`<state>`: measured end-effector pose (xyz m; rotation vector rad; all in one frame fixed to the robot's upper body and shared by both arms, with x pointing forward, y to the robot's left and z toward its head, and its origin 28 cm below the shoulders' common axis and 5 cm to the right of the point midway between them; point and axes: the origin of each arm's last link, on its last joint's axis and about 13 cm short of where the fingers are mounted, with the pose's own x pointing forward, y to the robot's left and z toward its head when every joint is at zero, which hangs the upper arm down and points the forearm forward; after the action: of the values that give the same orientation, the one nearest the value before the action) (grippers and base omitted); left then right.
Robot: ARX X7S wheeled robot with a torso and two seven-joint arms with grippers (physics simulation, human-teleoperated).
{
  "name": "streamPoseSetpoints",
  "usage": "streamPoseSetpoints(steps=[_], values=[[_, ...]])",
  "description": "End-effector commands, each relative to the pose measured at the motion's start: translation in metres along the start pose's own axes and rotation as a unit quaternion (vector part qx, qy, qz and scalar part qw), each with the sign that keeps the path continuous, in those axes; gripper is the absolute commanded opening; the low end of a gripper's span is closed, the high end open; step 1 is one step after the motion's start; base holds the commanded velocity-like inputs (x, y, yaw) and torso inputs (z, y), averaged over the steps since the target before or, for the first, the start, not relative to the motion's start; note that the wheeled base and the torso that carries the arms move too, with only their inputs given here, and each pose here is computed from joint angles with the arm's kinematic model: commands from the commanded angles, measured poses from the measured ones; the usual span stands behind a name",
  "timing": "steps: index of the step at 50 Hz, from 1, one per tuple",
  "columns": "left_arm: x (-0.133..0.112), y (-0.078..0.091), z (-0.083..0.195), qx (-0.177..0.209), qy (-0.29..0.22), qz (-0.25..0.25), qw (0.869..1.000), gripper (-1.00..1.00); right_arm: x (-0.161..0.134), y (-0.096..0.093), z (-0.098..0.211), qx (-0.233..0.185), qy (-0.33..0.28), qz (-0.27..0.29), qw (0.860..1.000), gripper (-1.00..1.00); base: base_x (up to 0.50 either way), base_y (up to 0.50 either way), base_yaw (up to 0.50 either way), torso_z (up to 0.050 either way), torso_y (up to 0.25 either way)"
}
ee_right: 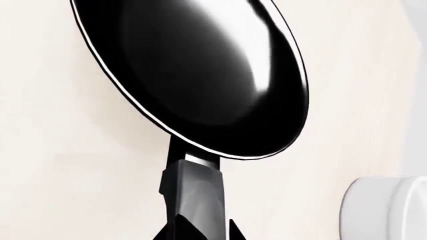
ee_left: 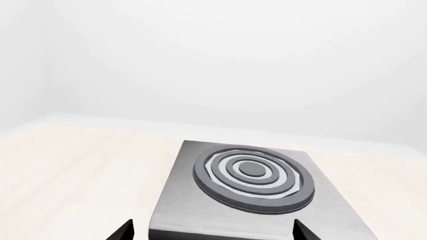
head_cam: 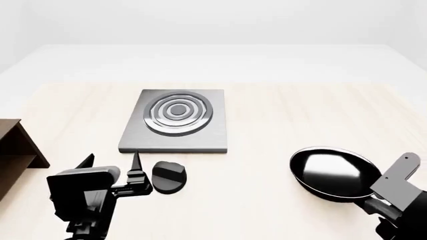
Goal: Turn on the stove and put the frying pan on it.
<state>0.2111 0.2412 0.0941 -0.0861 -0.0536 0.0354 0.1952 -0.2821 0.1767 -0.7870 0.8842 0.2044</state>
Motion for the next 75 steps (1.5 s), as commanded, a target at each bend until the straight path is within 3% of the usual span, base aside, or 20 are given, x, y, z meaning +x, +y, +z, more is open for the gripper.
streamPoseSetpoints(steps=[1, 23, 39, 54, 75], values=[[0.0, 0.0, 0.001, -0.001, -0.001, 0.0, 1.0, 1.0, -0.022, -0.029, 0.028, -0.012, -0.062, -0.08, 0.995, -1.0, 0.0, 0.0, 0.0, 0.0, 0.0], [0.0, 0.0, -0.002, -0.002, 0.002, 0.001, 1.0, 1.0, -0.032, -0.044, 0.061, -0.015, -0.122, -0.123, 0.985, -1.0, 0.0, 0.0, 0.0, 0.0, 0.001], [-0.001, 0.0, -0.002, -0.005, 0.002, 0.0, 1.0, 1.0, -0.02, -0.047, 0.085, -0.018, -0.161, -0.145, 0.976, -1.0, 0.0, 0.0, 0.0, 0.0, 0.001], [-0.002, 0.0, -0.002, -0.005, 0.002, -0.002, 1.0, 1.0, -0.011, -0.049, 0.11, -0.008, -0.211, -0.149, 0.966, -1.0, 0.0, 0.0, 0.0, 0.0, 0.002], [-0.001, 0.001, 0.0, -0.007, -0.001, -0.001, 1.0, 1.0, -0.002, -0.048, 0.154, -0.03, -0.267, -0.138, 0.953, -1.0, 0.0, 0.0, 0.0, 0.0, 0.001]])
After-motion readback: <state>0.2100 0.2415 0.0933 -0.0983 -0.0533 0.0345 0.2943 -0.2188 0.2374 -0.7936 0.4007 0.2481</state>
